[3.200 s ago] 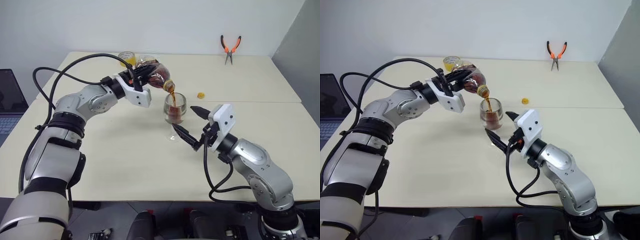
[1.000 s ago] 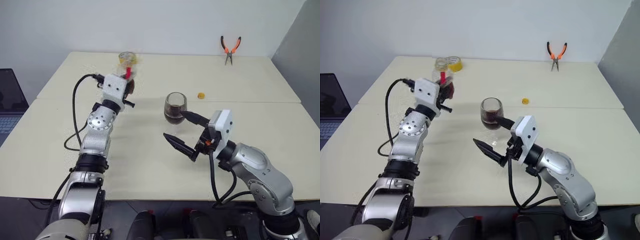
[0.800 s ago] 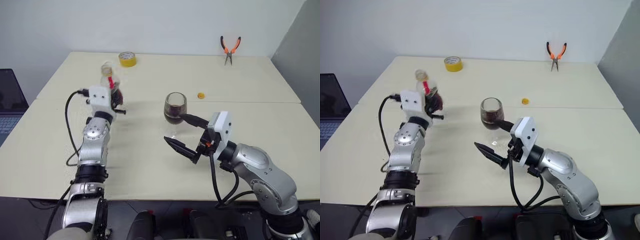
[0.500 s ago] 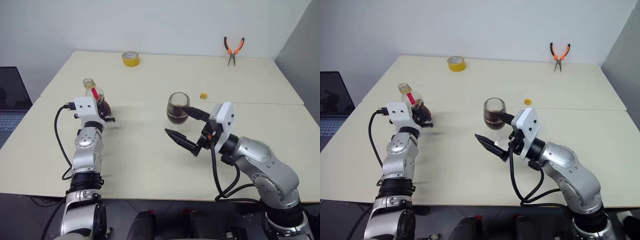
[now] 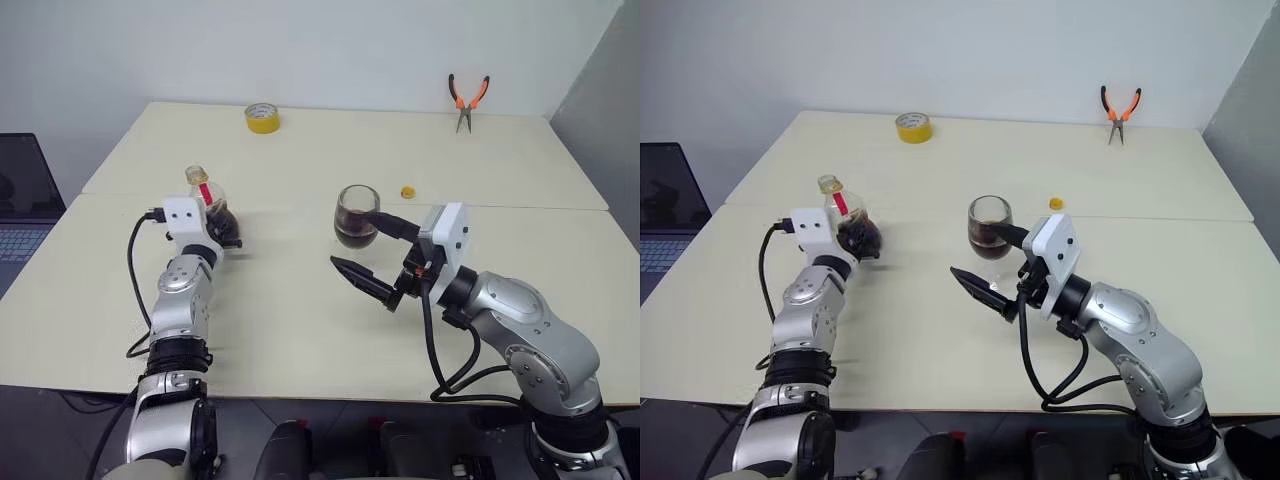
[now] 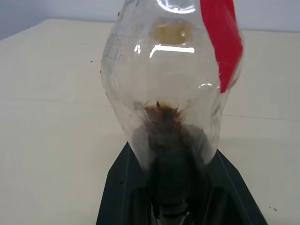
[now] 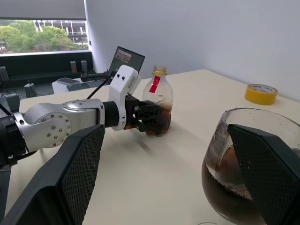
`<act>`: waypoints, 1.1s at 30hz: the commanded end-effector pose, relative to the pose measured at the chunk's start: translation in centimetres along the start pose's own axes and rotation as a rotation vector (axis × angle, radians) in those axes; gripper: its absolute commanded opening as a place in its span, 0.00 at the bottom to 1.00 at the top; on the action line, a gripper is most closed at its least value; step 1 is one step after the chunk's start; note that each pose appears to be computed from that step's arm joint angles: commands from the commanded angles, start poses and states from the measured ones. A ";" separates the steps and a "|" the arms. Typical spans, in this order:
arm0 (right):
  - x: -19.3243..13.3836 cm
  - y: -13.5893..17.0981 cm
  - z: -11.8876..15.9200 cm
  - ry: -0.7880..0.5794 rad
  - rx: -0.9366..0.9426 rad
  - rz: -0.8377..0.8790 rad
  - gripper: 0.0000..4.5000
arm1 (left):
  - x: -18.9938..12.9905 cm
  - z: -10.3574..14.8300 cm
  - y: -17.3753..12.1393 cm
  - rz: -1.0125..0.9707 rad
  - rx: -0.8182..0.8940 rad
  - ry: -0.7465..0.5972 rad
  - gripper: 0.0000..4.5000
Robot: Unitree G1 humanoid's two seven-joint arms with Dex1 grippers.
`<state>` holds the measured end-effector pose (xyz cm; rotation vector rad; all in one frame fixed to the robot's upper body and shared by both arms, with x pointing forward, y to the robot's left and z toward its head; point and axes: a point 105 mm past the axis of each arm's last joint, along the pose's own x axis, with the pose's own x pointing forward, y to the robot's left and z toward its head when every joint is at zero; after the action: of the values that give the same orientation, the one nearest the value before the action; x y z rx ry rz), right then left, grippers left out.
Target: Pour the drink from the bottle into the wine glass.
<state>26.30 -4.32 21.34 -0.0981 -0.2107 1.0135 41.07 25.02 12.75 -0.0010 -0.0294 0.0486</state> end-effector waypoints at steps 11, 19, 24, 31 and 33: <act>-0.4 0.5 0.5 -0.030 -0.028 0.009 1.00 | -1.0 1.0 -1.0 -0.068 0.098 -0.056 1.00; -1.7 0.0 0.3 -0.061 -0.063 -0.039 1.00 | -3.4 1.7 -0.2 -0.047 0.110 -0.086 1.00; -3.8 -0.9 -0.9 -0.070 -0.065 -0.129 1.00 | -6.4 2.6 -0.6 -0.112 0.130 -0.100 1.00; -6.5 -4.5 -4.9 -0.033 -0.033 -0.365 1.00 | -7.8 2.0 0.1 -0.026 0.209 -0.053 1.00; -7.2 -5.6 -5.8 -0.038 -0.032 -0.447 1.00 | -8.1 2.1 0.0 -0.024 0.194 -0.086 1.00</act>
<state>28.31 -12.20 15.00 -0.0406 -0.2075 0.6296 33.31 24.81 12.87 0.1784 -0.0285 0.0202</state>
